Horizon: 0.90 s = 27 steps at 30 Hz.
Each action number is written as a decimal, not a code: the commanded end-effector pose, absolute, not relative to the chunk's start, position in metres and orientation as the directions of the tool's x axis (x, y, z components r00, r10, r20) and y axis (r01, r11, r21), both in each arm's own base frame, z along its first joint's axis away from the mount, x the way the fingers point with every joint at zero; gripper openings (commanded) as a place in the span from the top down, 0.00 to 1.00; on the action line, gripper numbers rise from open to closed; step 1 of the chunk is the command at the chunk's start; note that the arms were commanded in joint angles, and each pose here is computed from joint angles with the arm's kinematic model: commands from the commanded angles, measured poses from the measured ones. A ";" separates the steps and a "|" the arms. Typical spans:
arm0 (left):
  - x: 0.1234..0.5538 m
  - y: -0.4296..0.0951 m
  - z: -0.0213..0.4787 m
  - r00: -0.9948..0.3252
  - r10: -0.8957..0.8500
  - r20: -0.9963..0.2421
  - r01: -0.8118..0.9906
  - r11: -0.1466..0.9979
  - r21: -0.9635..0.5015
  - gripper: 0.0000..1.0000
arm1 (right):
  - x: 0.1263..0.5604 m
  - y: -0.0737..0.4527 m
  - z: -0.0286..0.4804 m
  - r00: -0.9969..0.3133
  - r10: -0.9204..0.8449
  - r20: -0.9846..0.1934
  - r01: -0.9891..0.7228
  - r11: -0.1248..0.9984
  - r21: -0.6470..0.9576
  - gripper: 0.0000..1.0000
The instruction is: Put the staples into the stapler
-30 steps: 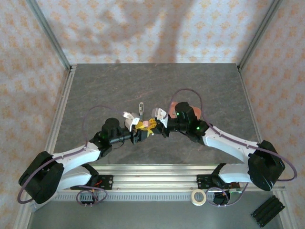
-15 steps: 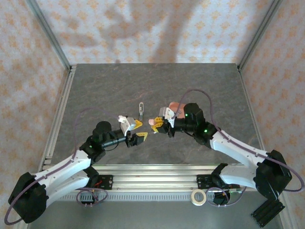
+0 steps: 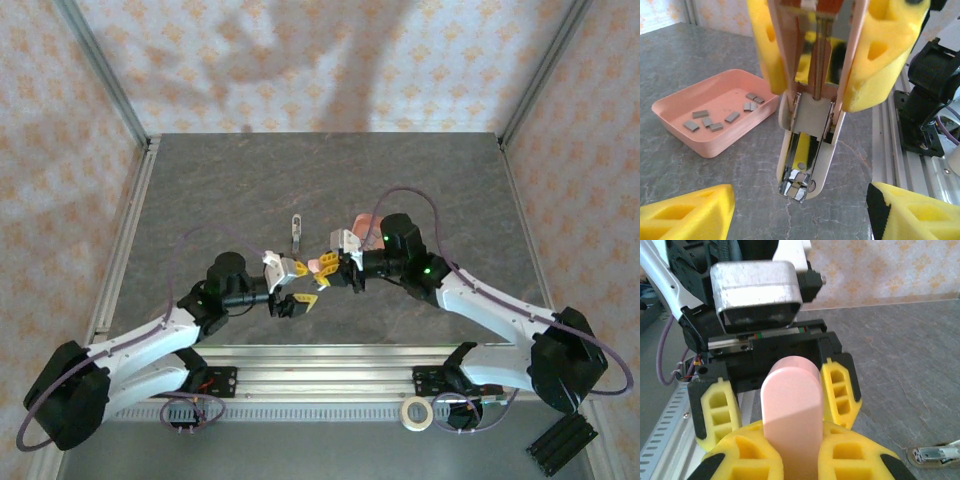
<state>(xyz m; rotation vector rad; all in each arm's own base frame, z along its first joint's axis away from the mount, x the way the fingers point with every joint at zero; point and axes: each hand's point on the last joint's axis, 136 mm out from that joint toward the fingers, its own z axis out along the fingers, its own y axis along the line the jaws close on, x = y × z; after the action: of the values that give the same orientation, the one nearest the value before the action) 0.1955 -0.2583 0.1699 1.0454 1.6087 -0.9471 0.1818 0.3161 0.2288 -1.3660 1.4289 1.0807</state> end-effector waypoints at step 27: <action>0.199 -0.289 0.215 -0.070 0.059 -0.996 0.974 0.220 -0.056 0.62 | 0.175 0.324 0.241 -0.015 -0.239 -0.971 -0.997 -0.075 0.034 1.00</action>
<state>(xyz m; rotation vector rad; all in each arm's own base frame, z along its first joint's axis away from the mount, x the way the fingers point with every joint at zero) 0.1992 -0.2828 0.1929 1.0498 1.4845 -1.0493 0.1761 0.3201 0.2249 -1.4188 1.4332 1.1495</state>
